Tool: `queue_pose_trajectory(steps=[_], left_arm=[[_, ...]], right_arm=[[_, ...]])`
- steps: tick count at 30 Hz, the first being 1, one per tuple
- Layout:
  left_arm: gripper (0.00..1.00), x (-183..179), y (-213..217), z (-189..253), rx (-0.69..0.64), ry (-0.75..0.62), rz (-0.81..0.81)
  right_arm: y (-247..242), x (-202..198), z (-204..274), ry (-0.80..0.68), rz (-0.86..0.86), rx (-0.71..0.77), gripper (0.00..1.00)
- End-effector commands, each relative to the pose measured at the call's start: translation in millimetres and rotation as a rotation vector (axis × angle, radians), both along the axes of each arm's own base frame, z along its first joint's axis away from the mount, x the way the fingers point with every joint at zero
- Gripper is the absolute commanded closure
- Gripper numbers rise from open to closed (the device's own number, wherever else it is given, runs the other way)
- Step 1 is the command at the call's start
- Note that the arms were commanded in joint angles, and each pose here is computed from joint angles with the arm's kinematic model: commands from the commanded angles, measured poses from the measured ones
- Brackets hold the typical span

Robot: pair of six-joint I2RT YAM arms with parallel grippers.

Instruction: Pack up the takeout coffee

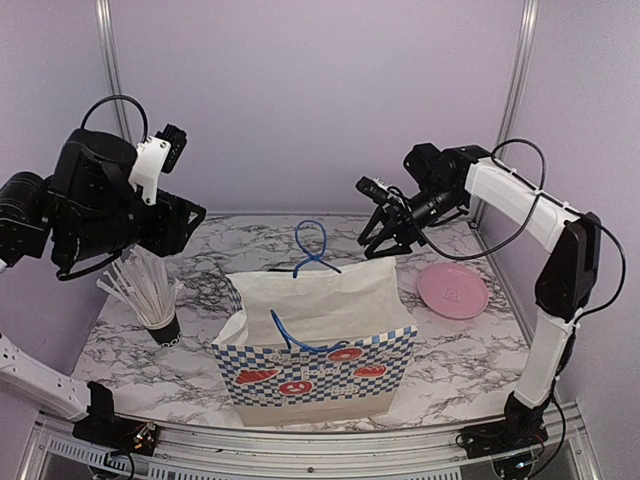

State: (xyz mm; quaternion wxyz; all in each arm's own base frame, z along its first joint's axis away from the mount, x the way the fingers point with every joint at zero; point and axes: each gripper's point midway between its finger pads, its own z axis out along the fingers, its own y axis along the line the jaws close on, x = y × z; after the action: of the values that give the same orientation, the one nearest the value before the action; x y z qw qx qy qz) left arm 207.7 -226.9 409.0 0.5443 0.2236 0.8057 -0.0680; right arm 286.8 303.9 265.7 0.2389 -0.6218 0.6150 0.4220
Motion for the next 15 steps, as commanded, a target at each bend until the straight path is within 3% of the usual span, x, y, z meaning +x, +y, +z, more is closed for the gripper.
queue_pose_trajectory(steps=[1, 7, 15], left_arm=[[0.44, 12, 33, -71, 0.031, 0.164, 0.191], [0.58, 7, 99, -103, -0.019, 0.22, 0.46], [0.6, 8, 142, -127, -0.024, 0.283, 0.597]], right_arm=[[-2, 6, 20, -0.081, -0.053, 0.023, 0.52], [-2, 4, 26, -0.086, -0.058, 0.043, 0.53], [-1, 2, 27, -0.077, -0.054, 0.052, 0.53]])
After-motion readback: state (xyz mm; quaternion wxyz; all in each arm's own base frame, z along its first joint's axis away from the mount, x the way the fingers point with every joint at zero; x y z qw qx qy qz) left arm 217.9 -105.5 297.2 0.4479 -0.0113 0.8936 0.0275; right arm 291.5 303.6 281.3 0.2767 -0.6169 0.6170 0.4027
